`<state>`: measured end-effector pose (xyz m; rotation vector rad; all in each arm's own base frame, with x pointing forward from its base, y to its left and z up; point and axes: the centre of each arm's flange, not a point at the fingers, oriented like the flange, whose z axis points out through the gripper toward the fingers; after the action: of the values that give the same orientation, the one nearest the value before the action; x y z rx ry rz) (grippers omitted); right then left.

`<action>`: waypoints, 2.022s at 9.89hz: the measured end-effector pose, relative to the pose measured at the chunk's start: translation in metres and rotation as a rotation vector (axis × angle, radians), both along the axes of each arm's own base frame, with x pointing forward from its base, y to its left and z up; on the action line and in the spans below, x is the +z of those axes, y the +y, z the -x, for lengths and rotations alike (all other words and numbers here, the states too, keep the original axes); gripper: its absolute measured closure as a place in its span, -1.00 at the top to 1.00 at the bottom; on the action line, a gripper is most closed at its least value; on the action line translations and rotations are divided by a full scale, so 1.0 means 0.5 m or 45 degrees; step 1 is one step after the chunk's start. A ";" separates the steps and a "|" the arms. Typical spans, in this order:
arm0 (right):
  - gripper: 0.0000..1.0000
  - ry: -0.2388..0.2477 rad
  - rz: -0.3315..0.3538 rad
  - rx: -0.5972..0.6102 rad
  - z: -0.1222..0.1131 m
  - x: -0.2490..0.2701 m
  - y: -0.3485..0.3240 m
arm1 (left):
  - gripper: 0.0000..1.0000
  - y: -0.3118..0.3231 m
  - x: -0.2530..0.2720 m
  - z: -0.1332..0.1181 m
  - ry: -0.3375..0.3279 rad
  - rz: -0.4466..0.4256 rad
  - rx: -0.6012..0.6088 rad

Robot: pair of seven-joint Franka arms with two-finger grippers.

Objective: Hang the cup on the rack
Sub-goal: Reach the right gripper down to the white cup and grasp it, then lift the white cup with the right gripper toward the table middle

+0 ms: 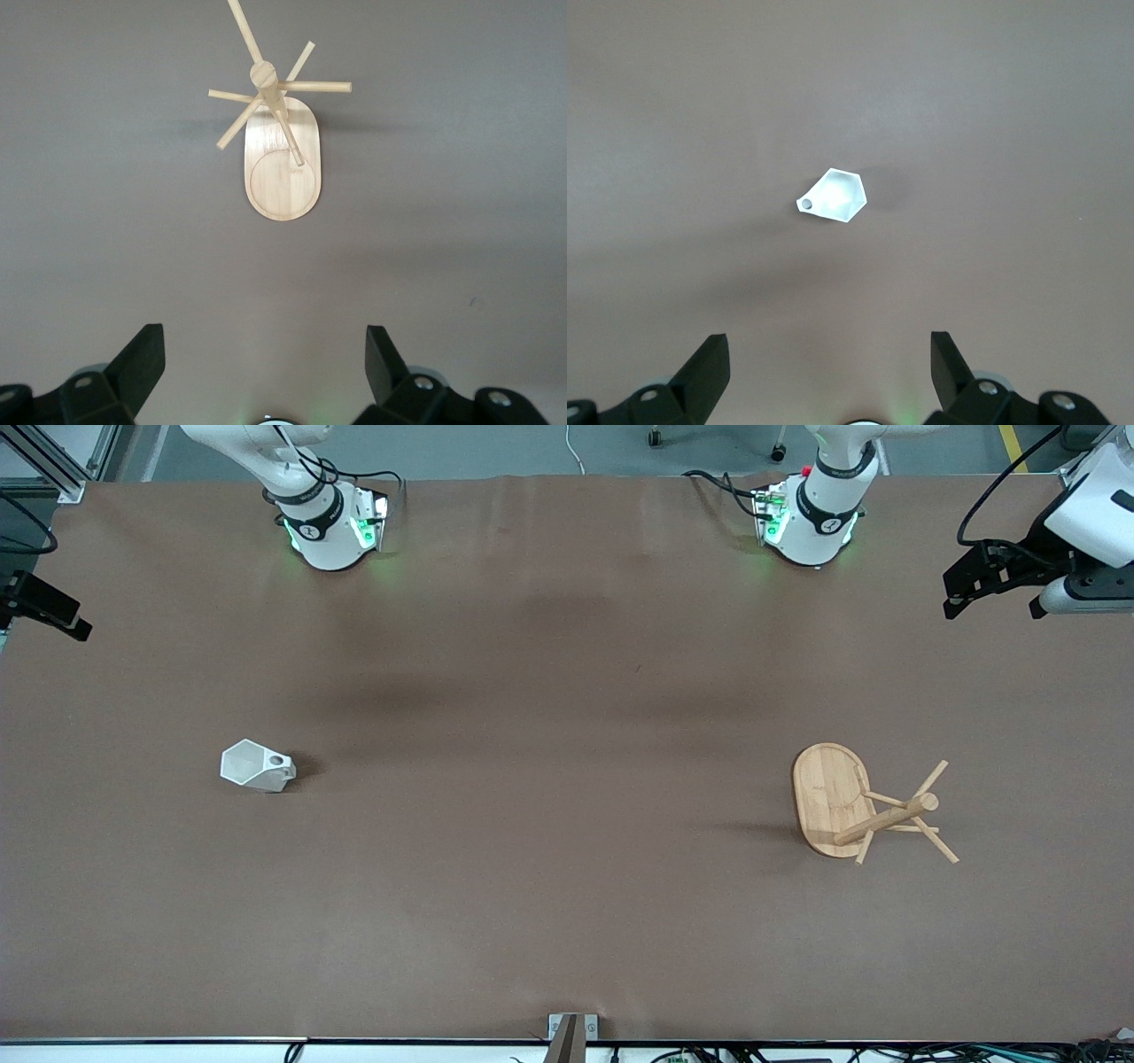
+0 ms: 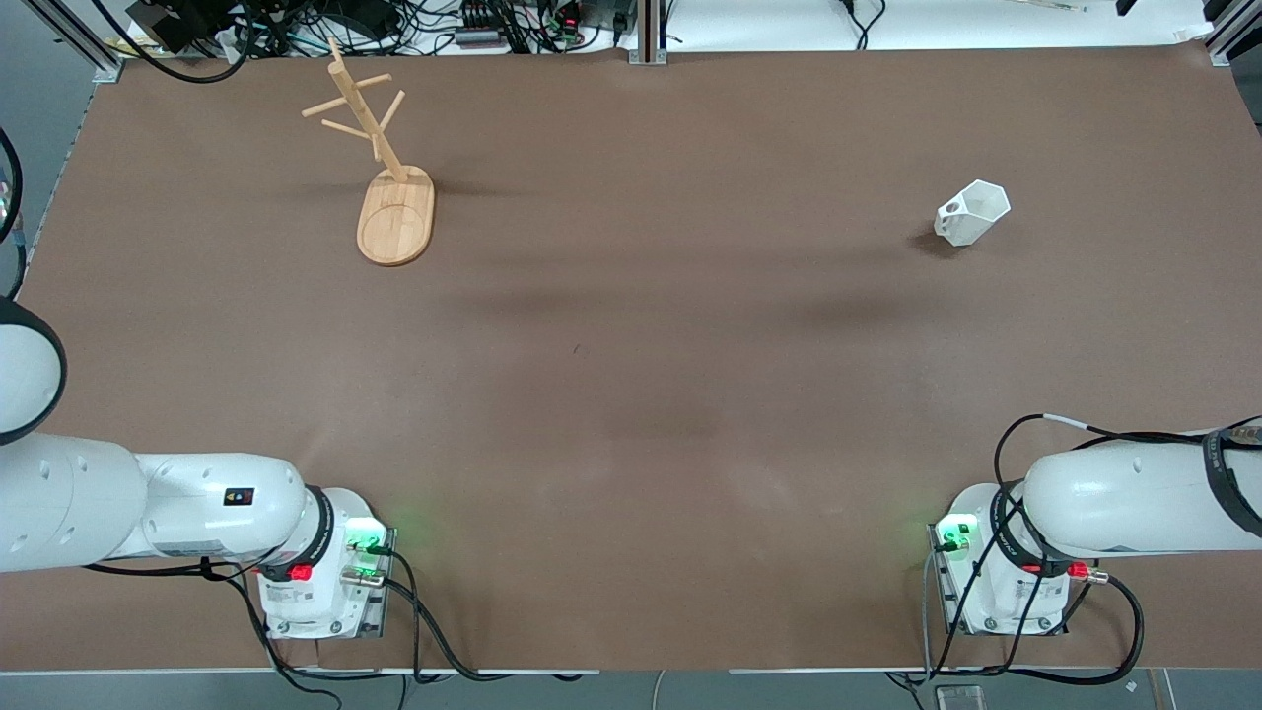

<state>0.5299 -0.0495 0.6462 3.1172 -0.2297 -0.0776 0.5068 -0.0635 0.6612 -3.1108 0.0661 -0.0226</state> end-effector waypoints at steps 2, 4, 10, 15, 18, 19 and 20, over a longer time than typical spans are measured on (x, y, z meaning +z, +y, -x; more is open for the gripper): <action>1.00 0.041 -0.005 0.115 -0.057 -0.140 -0.008 | 1.00 0.001 -0.002 -0.003 0.003 0.000 0.000; 1.00 0.066 -0.010 0.219 -0.098 -0.305 -0.038 | 1.00 0.001 -0.004 -0.004 0.004 0.001 0.000; 1.00 -0.036 0.019 0.350 -0.062 -0.701 -0.073 | 1.00 0.001 -0.004 -0.005 0.006 0.001 0.000; 0.41 -0.068 0.033 0.401 -0.037 -0.816 -0.067 | 1.00 -0.002 -0.001 -0.005 0.003 0.015 -0.002; -0.57 -0.069 0.034 0.414 -0.037 -0.822 -0.069 | 1.00 -0.002 -0.006 -0.009 0.011 0.019 -0.002; -0.78 -0.075 0.028 0.401 -0.037 -0.822 -0.069 | 1.00 -0.002 -0.007 -0.009 0.014 0.019 -0.002; -0.82 -0.082 0.019 0.387 -0.039 -0.820 -0.070 | 1.00 -0.002 -0.008 -0.009 0.018 0.018 -0.001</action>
<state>0.5495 -0.0843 0.2363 3.0992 0.2425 0.0290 0.5113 -0.0644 0.6571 -3.1254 0.0682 -0.0006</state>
